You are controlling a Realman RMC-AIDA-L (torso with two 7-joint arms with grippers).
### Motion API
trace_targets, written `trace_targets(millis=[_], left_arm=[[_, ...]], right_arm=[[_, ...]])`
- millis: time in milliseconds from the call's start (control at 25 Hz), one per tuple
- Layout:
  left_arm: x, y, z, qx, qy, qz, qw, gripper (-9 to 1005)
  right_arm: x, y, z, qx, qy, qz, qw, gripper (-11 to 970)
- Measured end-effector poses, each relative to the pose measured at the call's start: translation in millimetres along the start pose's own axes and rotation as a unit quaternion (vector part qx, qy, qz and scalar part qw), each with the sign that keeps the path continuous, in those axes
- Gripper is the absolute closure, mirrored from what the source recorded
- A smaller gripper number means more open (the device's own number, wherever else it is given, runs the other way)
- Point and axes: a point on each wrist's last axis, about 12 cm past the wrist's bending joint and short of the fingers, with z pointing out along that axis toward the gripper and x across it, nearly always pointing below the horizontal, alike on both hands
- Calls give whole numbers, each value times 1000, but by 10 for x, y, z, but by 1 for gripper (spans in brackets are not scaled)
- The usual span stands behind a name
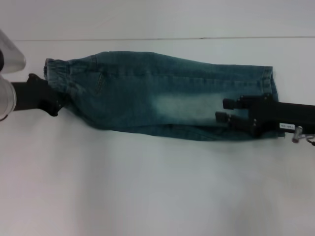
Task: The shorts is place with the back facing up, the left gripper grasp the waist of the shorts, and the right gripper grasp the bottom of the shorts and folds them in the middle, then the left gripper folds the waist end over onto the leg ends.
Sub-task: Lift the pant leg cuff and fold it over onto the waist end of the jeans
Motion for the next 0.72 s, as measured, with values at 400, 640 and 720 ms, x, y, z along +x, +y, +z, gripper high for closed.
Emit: trace_targets(millis=[400, 640, 720], left_arm=[[-620, 0, -131, 33, 21, 9, 999, 935], [-1114, -65, -162, 41, 22, 32, 998, 944], [-1248, -85, -160, 49, 23, 31, 998, 944]], right_arm=[[61, -118, 488, 78, -19, 2, 997, 724], [71, -84, 753, 88, -9, -8, 996, 855], [68, -61, 806, 87, -9, -8, 996, 897]])
